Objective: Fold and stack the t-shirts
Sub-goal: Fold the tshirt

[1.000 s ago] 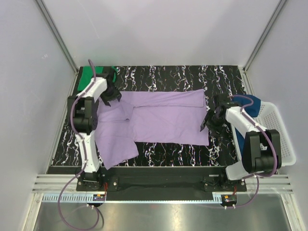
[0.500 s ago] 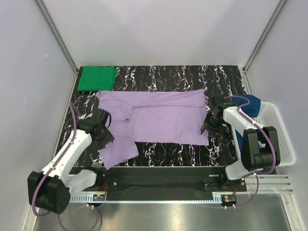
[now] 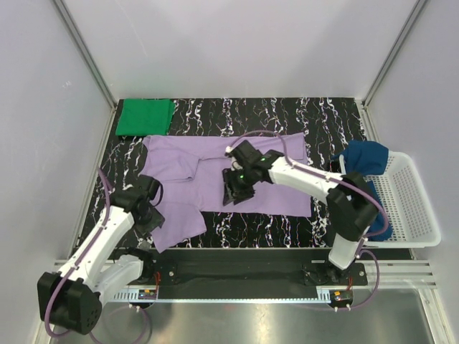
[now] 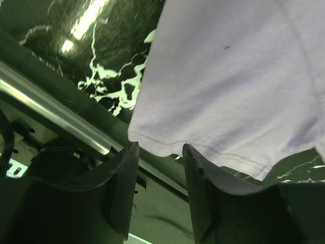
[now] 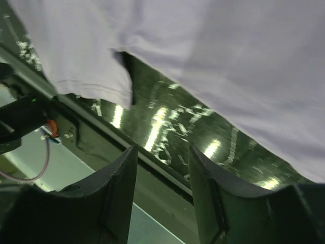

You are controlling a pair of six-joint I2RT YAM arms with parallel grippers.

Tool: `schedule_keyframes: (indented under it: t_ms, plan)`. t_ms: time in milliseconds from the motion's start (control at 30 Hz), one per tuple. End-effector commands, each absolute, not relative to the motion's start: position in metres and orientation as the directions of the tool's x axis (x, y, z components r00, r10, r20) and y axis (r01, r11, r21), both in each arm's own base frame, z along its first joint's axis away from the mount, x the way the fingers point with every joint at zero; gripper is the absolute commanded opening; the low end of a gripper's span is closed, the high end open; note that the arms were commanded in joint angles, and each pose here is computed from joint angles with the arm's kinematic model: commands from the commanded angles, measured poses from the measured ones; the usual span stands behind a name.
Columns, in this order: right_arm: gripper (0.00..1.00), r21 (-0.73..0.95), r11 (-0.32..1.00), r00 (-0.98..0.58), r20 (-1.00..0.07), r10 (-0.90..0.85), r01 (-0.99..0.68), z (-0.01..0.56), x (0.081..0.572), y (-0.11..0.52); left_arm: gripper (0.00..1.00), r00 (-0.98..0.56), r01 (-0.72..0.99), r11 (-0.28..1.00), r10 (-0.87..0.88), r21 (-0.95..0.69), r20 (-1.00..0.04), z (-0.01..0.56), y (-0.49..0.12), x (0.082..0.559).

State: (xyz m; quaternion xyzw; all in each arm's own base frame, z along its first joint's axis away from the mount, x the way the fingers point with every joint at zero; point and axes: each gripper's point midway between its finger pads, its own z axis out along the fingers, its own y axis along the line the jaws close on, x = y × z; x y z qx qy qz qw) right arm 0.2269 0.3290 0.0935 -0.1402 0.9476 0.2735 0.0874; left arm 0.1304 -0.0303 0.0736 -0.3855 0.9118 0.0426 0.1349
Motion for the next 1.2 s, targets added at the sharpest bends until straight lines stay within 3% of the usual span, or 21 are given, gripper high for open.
schedule_keyframes:
  t_ms: [0, 200, 367, 533, 667, 867, 1000, 1167]
  plan:
    - [0.52, 0.568, 0.757, -0.943, -0.264, -0.204, -0.323, 0.114, 0.235, 0.361, 0.45, -0.618, -0.765, 0.643, -0.751, -0.046, -0.232, 0.064, -0.037, 0.120]
    - [0.52, 0.506, 0.804, -0.942, -0.274, -0.195, -0.313, 0.100, 0.239, 0.348, 0.44, -0.528, -0.843, 0.538, -0.825, 0.007, -0.199, 0.055, -0.041, 0.127]
    - [0.52, 0.465, 0.826, -0.936, -0.290, -0.199, -0.319, 0.101, 0.236, 0.334, 0.34, -0.503, -0.864, 0.501, -0.854, 0.045, -0.132, 0.029, -0.054, 0.136]
    - [0.52, 0.453, 0.838, -0.935, -0.310, -0.173, -0.305, 0.105, 0.231, 0.318, 0.31, -0.485, -0.869, 0.495, -0.844, 0.017, -0.227, 0.017, -0.042, 0.157]
    - [0.52, 0.434, 0.852, -0.934, -0.321, -0.157, -0.292, 0.106, 0.230, 0.303, 0.30, -0.543, -0.833, 0.553, -0.813, 0.017, -0.210, 0.008, -0.043, 0.178]
    - [0.52, 0.429, 0.868, -0.941, -0.318, -0.114, -0.250, 0.108, 0.234, 0.282, 0.30, -0.586, -0.792, 0.610, -0.769, -0.017, -0.255, 0.017, -0.049, 0.250]
    - [0.52, 0.439, 0.867, -0.946, -0.309, -0.100, -0.235, 0.108, 0.233, 0.277, 0.31, -0.625, -0.763, 0.645, -0.722, 0.038, -0.297, 0.035, -0.042, 0.274]
    - [0.52, 0.447, 0.865, -0.949, -0.301, -0.095, -0.228, 0.105, 0.234, 0.279, 0.45, -0.589, -0.795, 0.602, -0.734, 0.078, -0.338, 0.054, -0.028, 0.256]
